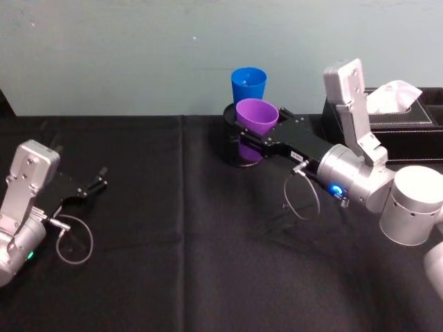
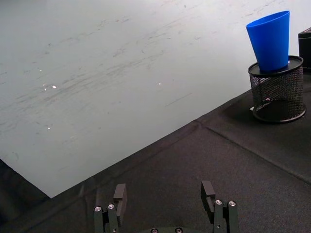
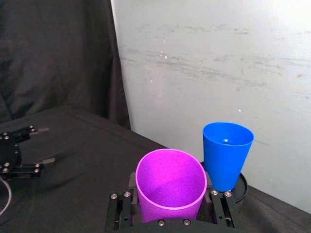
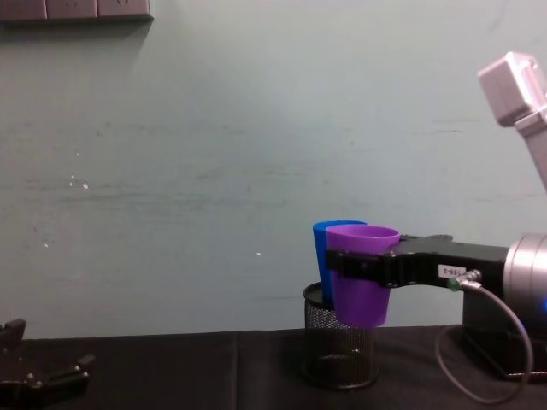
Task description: Pick up one cup with a gripper and tap it against the other cup.
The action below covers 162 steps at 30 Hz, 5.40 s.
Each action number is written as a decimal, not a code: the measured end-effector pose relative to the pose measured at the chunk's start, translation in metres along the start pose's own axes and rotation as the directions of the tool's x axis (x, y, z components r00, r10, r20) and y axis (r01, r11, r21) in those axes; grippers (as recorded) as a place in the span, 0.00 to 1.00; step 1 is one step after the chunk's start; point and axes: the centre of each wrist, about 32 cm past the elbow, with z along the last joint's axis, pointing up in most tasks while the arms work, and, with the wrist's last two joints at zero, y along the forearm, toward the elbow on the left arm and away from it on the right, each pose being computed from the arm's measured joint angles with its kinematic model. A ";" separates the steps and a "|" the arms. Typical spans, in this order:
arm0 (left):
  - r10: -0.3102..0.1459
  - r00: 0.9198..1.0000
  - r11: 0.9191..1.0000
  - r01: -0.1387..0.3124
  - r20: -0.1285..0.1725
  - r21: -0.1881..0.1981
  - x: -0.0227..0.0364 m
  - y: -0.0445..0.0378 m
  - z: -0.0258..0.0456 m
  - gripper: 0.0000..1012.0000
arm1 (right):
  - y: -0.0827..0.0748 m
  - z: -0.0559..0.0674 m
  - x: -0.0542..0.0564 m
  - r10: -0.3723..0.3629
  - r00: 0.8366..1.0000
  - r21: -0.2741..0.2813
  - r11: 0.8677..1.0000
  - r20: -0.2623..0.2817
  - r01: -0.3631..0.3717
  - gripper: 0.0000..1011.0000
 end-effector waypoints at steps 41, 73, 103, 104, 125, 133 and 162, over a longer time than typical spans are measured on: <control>0.000 1.000 1.000 0.000 0.000 0.000 0.0000 0.0000 0.0000 0.99 | 0.051 0.000 0.026 -0.042 0.999 -0.010 0.999 -0.006 0.042 0.72; 0.000 1.000 1.000 0.000 0.000 0.000 0.0000 0.0000 0.0000 0.99 | 0.065 0.007 0.034 -0.055 0.998 -0.002 0.998 -0.020 0.055 0.72; 0.000 1.000 1.000 0.000 0.000 0.000 0.0000 0.0000 0.0000 0.99 | 0.065 0.008 0.034 -0.055 0.998 -0.003 0.998 -0.020 0.055 0.72; 0.000 1.000 1.000 0.000 0.000 0.000 0.0000 0.0000 0.0000 0.99 | 0.065 0.008 0.033 -0.056 0.998 -0.003 0.998 -0.020 0.055 0.72; 0.000 1.000 1.000 0.000 0.000 0.000 0.0000 0.0000 0.0000 0.99 | 0.065 0.008 0.033 -0.056 0.998 -0.003 0.998 -0.019 0.056 0.72; 0.000 1.000 1.000 0.000 0.000 0.000 0.0000 0.0000 0.0000 0.99 | 0.065 0.008 0.033 -0.056 0.998 -0.002 0.998 -0.020 0.056 0.72; 0.000 1.000 1.000 0.000 0.000 0.000 0.0000 0.0000 0.0000 0.99 | 0.065 0.007 0.033 -0.056 0.998 -0.002 0.998 -0.020 0.056 0.72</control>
